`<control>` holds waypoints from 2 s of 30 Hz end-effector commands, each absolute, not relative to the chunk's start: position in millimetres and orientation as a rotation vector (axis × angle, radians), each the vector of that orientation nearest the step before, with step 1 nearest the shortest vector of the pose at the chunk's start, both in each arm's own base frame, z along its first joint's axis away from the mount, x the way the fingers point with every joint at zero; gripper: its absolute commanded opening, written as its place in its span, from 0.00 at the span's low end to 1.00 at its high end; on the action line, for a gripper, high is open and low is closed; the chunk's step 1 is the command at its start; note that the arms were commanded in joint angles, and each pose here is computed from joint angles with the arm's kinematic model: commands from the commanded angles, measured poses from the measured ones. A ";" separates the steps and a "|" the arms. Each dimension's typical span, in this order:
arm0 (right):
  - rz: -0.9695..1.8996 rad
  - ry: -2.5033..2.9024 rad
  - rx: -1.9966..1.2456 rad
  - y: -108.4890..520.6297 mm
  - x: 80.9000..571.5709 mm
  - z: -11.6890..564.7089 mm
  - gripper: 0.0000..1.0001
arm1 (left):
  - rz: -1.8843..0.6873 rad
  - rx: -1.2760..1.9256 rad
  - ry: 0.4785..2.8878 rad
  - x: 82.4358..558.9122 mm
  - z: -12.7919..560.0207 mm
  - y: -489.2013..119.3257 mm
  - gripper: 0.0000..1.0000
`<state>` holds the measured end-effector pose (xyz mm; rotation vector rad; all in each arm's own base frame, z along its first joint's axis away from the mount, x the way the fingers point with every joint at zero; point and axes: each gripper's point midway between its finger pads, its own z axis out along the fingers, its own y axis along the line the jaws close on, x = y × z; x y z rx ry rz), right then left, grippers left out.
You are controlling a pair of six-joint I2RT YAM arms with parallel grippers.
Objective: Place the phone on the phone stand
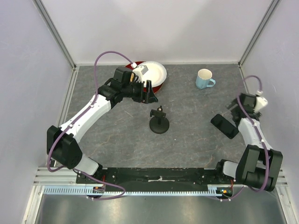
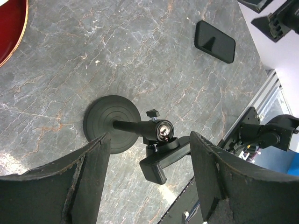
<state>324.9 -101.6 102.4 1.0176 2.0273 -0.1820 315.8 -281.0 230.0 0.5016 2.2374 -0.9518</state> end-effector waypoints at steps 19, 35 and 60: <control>0.426 1.845 1.461 -21.7 325.9 52.6 0.98 | -1.006 0.511 2.211 317.3 231.5 -290.0 0.74; 0.576 2.270 0.234 90.1 382.9 95.5 0.98 | -1.002 0.514 2.203 317.0 235.7 -288.6 0.74; 0.096 2.501 -0.336 115.1 366.8 41.0 0.98 | -0.994 0.519 2.189 316.1 239.4 -287.5 0.75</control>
